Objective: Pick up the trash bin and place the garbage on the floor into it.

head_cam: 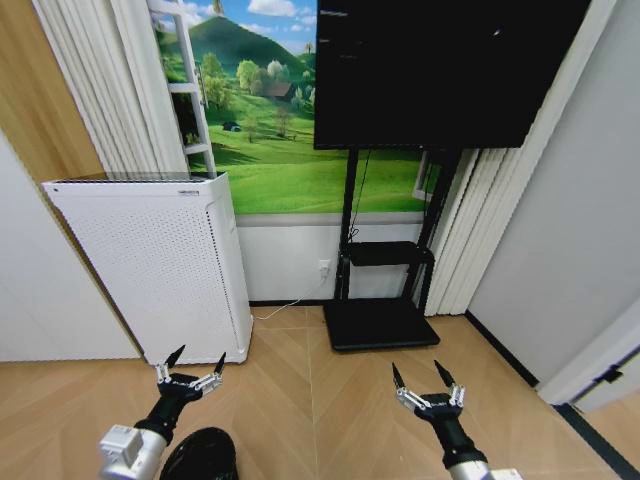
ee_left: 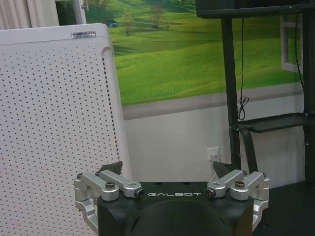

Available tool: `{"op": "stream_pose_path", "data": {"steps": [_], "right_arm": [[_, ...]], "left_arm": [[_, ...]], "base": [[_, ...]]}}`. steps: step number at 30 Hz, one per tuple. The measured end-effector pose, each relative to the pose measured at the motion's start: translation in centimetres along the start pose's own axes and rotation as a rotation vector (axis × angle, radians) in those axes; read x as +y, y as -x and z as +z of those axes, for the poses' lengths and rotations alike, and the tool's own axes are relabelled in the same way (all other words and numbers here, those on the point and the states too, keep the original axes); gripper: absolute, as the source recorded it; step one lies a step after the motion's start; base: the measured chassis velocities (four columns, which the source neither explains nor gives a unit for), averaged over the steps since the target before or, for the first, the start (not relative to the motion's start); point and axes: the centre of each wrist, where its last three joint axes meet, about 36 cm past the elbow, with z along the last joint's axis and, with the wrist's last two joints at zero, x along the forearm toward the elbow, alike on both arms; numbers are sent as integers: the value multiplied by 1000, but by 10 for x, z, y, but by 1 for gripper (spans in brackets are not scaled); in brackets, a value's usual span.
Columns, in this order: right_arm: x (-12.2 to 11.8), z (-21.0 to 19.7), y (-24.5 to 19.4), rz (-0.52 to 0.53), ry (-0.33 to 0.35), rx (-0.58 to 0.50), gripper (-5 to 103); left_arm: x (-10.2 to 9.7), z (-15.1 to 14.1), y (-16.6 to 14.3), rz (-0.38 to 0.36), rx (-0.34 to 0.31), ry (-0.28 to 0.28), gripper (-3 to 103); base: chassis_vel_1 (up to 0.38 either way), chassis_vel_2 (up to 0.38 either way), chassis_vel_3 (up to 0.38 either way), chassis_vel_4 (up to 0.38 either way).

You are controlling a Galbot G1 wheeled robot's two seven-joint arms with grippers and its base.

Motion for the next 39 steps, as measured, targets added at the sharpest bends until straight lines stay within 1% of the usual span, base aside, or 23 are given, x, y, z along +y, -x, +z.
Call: {"op": "stream_pose_path", "data": {"steps": [39], "right_arm": [[0,0,0,0,0,0,100]], "left_arm": [[0,0,0,0,0,0,100]], "base": [[0,0,0,0]]}}
